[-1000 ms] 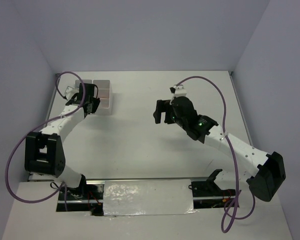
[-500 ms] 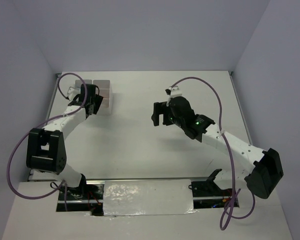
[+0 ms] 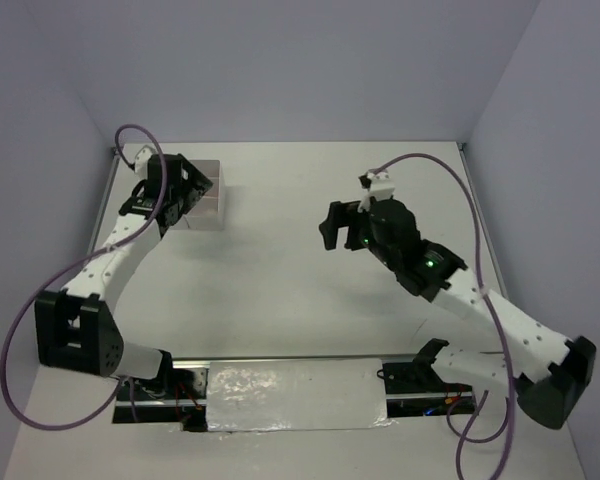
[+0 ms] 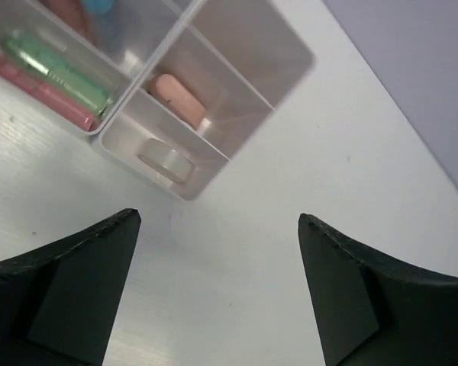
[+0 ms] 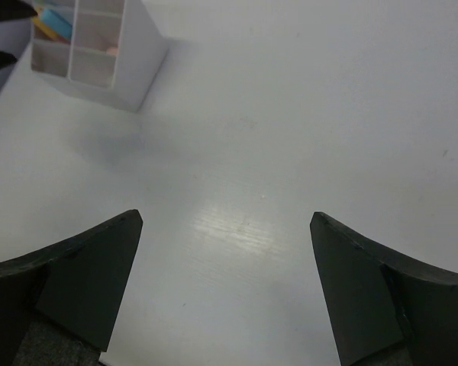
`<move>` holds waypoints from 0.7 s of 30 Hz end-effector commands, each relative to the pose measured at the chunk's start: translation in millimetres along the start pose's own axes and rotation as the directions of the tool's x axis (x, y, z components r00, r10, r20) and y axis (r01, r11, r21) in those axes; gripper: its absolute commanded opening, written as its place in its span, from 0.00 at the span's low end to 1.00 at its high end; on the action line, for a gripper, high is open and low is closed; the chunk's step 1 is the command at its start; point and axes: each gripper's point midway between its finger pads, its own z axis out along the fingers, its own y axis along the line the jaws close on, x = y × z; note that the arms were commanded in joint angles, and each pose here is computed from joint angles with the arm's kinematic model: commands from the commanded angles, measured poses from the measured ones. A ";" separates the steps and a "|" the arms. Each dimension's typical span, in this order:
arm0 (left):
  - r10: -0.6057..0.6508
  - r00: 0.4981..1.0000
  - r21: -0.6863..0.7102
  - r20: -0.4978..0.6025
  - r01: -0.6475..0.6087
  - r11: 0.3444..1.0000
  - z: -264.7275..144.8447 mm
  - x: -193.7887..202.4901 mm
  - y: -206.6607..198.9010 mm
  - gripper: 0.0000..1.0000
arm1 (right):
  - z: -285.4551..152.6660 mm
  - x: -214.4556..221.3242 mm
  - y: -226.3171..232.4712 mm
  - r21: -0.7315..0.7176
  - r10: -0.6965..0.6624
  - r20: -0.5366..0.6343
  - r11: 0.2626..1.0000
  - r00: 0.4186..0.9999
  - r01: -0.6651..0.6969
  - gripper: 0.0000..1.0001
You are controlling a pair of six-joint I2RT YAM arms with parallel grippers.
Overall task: Sort the stationery into containers
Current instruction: Reset both arms
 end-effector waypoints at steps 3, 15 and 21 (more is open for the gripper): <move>0.393 0.916 0.041 0.078 -0.397 0.917 -77.4 -11.2 -2.9 0.99 | -67.9 -52.1 -34.9 0.123 -0.035 0.196 0.992 0.980 0.011 1.00; 0.517 0.830 0.211 0.209 -0.555 0.805 -168.4 0.9 7.8 0.99 | -163.9 -73.0 -81.5 0.235 -0.051 0.314 0.972 0.948 -0.026 1.00; 0.564 0.773 0.188 0.291 -0.624 0.758 -188.2 -6.1 33.1 0.99 | -190.0 -62.4 -101.2 0.252 -0.024 0.378 0.964 0.925 -0.078 1.00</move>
